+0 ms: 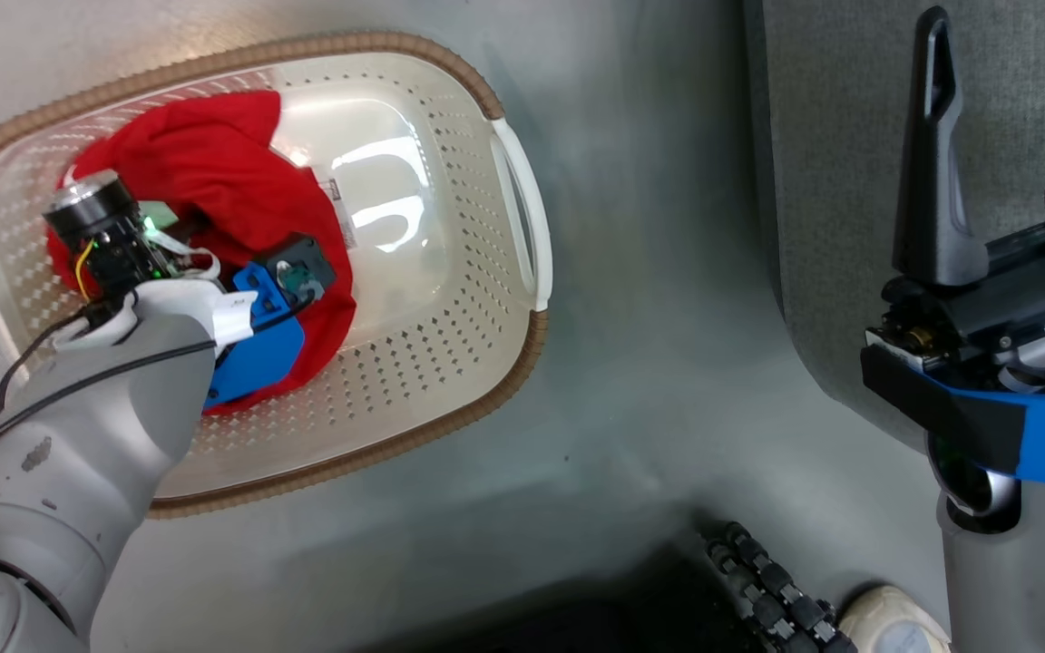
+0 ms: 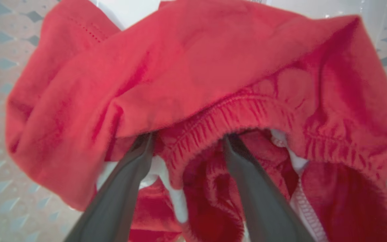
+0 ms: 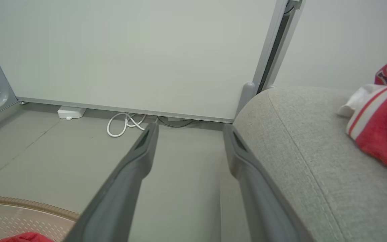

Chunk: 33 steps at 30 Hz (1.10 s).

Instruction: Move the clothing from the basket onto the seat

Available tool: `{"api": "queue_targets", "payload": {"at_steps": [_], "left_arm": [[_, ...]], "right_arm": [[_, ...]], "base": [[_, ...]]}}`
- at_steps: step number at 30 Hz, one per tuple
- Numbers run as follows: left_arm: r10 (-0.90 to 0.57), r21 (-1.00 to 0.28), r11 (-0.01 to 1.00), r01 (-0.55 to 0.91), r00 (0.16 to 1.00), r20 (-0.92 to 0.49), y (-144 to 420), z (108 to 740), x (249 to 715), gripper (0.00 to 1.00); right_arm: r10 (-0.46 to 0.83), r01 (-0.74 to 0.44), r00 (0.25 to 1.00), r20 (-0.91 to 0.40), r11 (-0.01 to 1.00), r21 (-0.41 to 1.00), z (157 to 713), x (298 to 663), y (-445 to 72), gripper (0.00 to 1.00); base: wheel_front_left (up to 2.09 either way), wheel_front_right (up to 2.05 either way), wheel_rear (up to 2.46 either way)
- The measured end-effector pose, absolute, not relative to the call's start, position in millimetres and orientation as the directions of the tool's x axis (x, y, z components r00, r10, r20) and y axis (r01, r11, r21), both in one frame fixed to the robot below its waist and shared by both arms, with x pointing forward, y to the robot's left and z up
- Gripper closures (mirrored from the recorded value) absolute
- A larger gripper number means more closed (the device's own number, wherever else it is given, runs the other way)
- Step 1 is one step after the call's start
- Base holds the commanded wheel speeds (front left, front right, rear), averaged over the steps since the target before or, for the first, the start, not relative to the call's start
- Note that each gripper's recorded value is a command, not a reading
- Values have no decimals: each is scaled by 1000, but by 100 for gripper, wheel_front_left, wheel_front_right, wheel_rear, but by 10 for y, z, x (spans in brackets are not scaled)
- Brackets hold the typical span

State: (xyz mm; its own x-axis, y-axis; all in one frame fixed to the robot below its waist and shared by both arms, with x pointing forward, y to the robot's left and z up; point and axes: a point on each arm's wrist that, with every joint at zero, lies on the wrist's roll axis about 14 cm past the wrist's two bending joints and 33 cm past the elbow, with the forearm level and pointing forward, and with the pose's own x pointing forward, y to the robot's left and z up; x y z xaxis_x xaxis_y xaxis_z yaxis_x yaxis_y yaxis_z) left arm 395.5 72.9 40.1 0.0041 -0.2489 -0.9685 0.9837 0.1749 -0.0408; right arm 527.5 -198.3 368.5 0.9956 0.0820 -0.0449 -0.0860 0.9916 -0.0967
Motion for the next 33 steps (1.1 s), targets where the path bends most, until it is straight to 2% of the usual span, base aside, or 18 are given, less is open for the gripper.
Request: {"api": "queue_targets", "payload": {"at_steps": [6,7,9,20,33], "left_arm": [[-227,-50,185,982,-7,-974,639,295,3918,0],[-227,-51,187,981,-7,-974,618,294,3911,39],[-233,-50,193,980,-4,-972,571,299,3903,100],[-334,-53,243,969,33,-942,322,571,3941,100],[-493,-31,352,935,158,-856,316,1226,4026,100]], "right_arm": [[78,-84,995,-58,991,-108,3639,5242,-2008,0],[77,-83,995,-59,991,-108,3635,5236,-2012,0],[77,-83,995,-58,991,-108,3637,5238,-2013,0],[83,-84,996,-12,992,-98,3808,5287,-1971,0],[94,-89,993,68,993,-72,4247,5285,-1874,0]], "base": [[0,0,0],[0,0,0],[0,0,0],[0,0,0],[0,0,0]]}}
